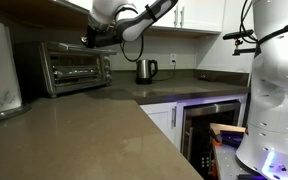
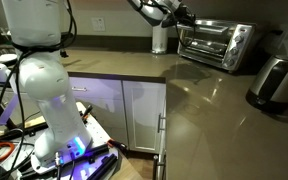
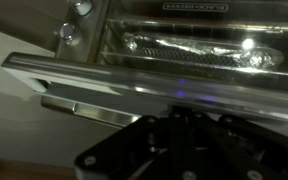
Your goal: Open the oven
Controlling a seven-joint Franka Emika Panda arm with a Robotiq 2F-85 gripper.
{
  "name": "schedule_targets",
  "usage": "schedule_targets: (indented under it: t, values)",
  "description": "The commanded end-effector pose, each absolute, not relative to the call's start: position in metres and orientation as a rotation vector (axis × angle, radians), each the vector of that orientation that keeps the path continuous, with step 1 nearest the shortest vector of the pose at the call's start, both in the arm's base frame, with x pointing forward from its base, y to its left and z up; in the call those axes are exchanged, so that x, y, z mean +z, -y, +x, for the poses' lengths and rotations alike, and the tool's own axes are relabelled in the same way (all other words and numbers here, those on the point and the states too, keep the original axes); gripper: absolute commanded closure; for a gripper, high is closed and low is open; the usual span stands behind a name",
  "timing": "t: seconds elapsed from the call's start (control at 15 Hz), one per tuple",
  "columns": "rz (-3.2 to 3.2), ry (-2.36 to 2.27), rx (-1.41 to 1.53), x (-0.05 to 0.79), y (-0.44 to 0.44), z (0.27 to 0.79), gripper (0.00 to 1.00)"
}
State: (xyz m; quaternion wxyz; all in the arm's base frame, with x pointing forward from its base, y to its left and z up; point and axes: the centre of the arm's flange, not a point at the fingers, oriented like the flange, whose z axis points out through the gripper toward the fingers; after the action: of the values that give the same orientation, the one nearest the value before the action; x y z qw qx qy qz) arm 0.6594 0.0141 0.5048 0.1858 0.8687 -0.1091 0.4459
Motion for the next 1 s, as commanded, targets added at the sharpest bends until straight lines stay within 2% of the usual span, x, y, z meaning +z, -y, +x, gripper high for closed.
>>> schedule_targets:
  t: [0.0, 0.6, 0.93]
  values:
    - [2.369, 0.233, 1.161, 0.505, -0.009, 0.654, 1.0]
    - [2.211, -0.089, 1.428, 0.493, 0.004, 0.648, 1.0]
    - [2.388, 0.09, 1.575, 0.505, 0.007, 0.642, 1.0]
